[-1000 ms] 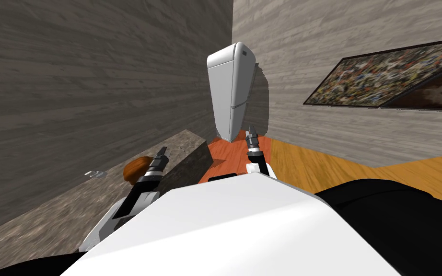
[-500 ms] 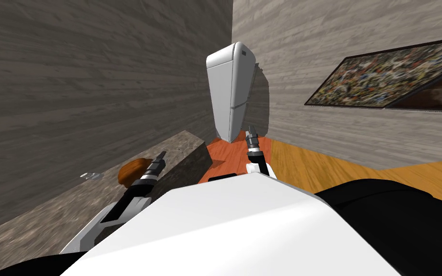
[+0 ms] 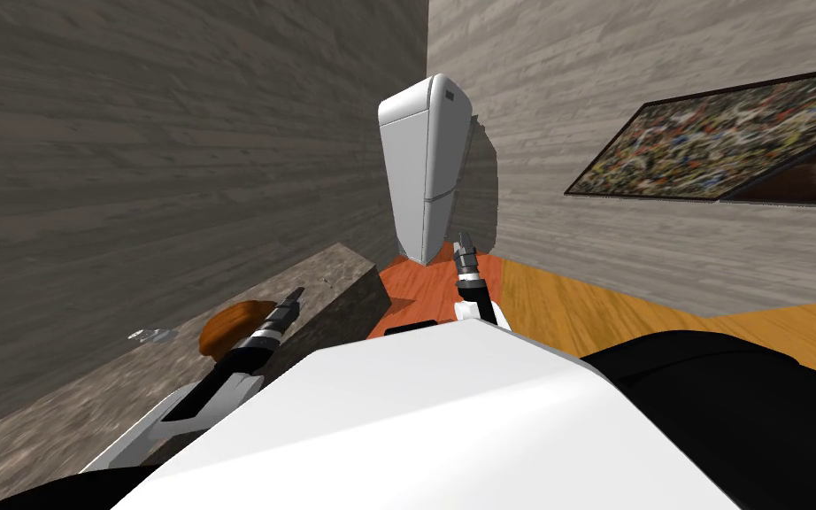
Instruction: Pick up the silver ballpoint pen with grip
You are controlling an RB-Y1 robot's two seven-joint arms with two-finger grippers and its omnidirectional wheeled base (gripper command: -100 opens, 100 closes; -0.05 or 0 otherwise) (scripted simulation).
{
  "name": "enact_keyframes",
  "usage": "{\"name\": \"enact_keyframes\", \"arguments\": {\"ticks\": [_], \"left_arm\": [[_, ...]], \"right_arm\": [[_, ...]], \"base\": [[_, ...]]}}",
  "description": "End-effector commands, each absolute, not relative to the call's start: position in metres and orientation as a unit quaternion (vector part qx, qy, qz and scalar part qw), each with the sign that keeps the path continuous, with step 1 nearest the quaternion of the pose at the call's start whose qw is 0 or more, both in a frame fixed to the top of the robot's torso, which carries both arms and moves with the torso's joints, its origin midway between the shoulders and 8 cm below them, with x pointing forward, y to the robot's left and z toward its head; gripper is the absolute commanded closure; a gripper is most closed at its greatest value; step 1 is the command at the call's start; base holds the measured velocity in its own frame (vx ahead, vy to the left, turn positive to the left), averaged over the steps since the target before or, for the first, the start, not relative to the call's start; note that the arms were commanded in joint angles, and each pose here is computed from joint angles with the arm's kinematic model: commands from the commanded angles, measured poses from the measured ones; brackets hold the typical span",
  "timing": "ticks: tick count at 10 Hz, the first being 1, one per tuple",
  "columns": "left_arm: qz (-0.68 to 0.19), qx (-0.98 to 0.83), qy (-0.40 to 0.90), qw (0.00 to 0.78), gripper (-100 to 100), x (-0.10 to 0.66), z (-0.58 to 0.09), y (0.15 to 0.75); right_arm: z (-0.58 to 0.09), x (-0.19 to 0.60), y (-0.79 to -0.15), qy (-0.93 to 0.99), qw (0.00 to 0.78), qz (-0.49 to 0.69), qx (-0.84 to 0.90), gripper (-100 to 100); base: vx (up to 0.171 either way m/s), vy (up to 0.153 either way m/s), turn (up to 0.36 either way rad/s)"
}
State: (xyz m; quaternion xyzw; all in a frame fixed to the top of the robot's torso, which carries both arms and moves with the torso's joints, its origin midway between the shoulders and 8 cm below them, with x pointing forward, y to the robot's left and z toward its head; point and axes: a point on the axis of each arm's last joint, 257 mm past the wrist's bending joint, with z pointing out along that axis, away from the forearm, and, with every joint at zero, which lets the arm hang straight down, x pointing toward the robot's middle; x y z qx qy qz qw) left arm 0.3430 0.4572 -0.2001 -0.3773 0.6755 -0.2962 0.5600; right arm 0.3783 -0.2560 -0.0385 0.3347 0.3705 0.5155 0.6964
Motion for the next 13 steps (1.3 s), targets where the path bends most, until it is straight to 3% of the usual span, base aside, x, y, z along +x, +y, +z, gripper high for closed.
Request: {"name": "enact_keyframes", "arguments": {"ticks": [1, 13], "left_arm": [[-0.271, -0.387, 0.696, 0.542, -100, 0.332, -0.215, 0.473], [-0.078, -0.437, 0.809, 0.385, -100, 0.202, -0.305, 0.570]], "right_arm": [[-0.039, 0.378, -0.256, 0.370, 0.696, 0.516, 0.335, 0], [-0.039, 0.378, -0.256, 0.371, 0.696, 0.515, 0.335, 0]], "base": [[0.086, -0.039, -0.022], [0.159, -0.041, -0.048]]}}
